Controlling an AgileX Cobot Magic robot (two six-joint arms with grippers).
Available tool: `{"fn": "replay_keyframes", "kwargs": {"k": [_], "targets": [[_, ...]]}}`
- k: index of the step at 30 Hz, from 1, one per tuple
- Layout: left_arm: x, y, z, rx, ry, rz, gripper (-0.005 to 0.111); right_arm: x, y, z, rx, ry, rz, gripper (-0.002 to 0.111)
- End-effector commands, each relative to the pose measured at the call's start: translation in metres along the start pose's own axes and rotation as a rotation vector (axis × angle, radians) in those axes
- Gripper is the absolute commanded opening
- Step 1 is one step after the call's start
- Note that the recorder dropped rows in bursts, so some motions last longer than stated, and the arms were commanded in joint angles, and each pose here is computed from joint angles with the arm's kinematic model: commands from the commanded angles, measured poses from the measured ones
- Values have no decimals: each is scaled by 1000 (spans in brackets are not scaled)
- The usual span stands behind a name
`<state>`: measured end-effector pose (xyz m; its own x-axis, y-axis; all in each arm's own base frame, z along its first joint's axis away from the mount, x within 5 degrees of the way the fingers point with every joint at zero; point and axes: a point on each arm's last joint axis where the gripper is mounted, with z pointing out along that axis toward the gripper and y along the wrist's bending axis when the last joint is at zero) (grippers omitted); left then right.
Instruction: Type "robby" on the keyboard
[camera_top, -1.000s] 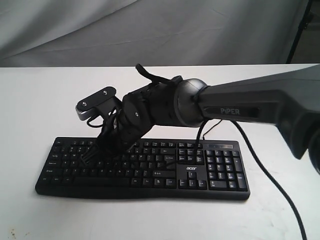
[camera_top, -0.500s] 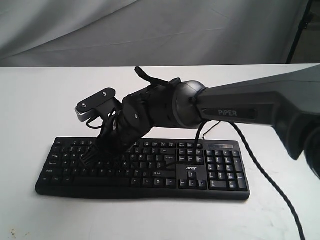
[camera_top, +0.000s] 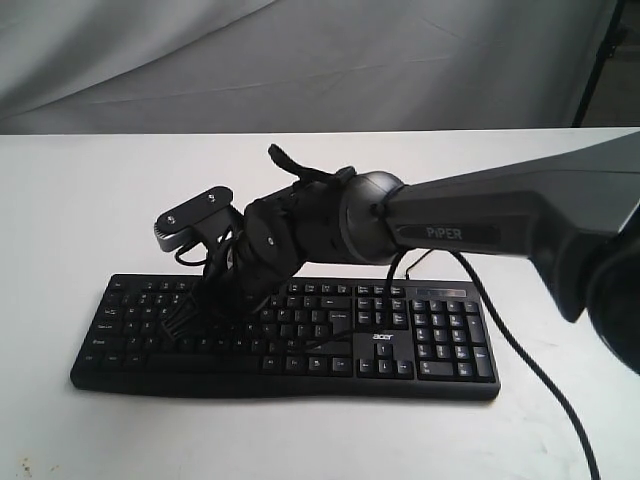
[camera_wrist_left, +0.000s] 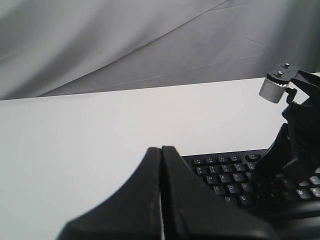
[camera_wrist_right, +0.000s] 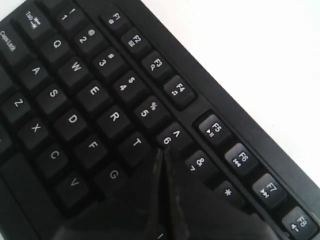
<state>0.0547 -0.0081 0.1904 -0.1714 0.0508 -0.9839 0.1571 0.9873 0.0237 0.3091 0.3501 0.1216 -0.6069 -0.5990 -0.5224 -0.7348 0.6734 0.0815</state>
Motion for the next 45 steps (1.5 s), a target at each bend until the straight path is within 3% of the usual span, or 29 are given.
{"fn": "replay_keyframes", "kwargs": {"k": [1, 8, 13, 21, 29, 41, 45], "targets": [[1, 0, 0, 5, 0, 3, 0, -11, -2, -17, 3, -35, -7, 0], [1, 0, 0, 5, 0, 3, 0, -21, -3, -57, 31, -59, -73, 0], [1, 0, 0, 5, 0, 3, 0, -12, -11, -93, 46, -90, -42, 0], [1, 0, 0, 5, 0, 3, 0, 50, -31, -174, 87, -116, 65, 0], [1, 0, 0, 5, 0, 3, 0, 113, -23, -223, 89, -150, 84, 0], [1, 0, 0, 5, 0, 3, 0, 112, -22, -239, 101, -271, 69, 0], [1, 0, 0, 5, 0, 3, 0, 135, -26, -267, 143, -357, 57, 0]]}}
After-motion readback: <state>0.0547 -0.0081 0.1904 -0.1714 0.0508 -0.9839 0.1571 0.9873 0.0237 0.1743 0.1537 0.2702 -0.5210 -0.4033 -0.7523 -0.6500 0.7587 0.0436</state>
